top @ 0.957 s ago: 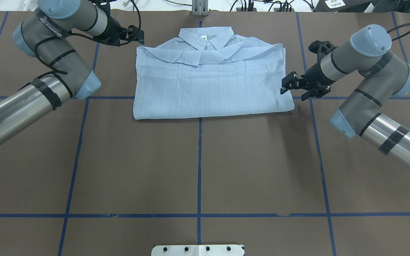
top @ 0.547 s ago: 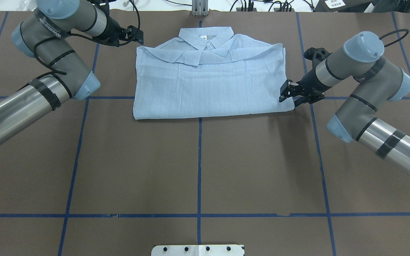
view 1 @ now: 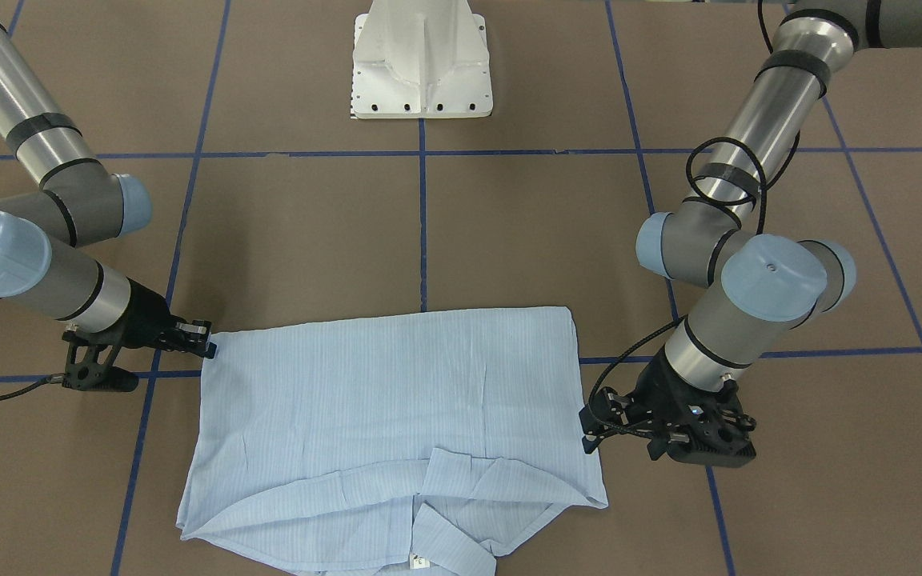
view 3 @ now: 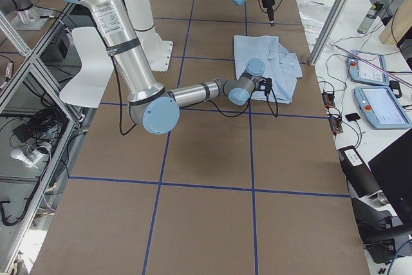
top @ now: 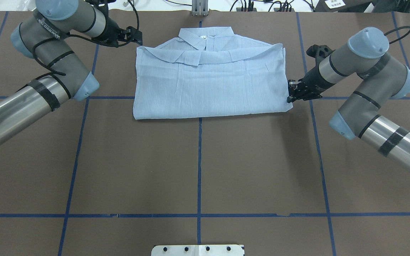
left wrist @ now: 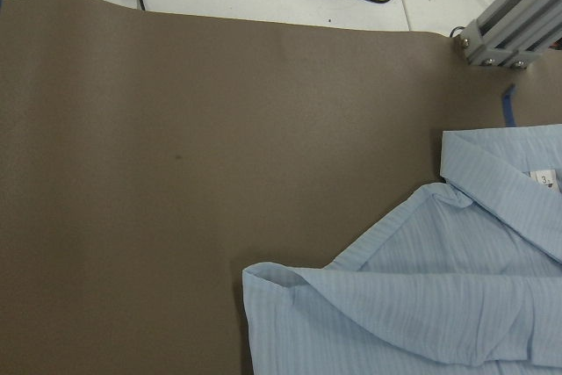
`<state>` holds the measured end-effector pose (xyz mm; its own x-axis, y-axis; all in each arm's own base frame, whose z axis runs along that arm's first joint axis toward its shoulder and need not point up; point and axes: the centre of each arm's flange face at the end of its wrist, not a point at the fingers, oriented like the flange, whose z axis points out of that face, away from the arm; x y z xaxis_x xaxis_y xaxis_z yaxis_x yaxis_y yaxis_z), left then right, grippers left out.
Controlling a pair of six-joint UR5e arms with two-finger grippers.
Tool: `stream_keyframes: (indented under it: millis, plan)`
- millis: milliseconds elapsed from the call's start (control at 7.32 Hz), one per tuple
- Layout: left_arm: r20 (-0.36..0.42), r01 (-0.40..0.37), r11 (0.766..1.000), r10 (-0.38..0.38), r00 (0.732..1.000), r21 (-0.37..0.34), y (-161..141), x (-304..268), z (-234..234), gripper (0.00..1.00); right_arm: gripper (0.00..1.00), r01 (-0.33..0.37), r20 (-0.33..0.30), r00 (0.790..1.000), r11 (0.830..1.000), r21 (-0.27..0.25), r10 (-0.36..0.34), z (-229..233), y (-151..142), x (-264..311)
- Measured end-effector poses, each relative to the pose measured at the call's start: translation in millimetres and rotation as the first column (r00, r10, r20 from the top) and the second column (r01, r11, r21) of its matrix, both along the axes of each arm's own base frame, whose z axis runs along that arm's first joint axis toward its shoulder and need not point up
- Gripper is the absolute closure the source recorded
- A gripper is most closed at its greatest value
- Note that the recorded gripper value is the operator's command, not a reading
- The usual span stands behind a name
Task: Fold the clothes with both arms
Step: 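Move the right gripper to the folded shirt's side edge and grasp it, then drag the folded shirt with the right gripper toward the robot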
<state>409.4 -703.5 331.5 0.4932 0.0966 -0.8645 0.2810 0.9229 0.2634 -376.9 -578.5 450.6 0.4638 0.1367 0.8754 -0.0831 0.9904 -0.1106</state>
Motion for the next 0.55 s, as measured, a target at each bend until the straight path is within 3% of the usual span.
stream_keyframes:
  millis: [273, 547]
  plan:
    - [-0.005, 0.006, 1.0, -0.006, 1.0, -0.009, 0.1, -0.5, 0.5, 0.01, 1.0, 0.014, 0.018, 1.0, 1.0, 0.004, -0.014, 8.1, 13.5, 12.6]
    - [-0.003, 0.006, 1.0, -0.006, 1.0, -0.013, 4.3, -3.7, 11.1, 0.01, 1.0, 0.068, 0.075, 0.995, 0.998, 0.016, -0.069, 29.0, 88.9, 63.5]
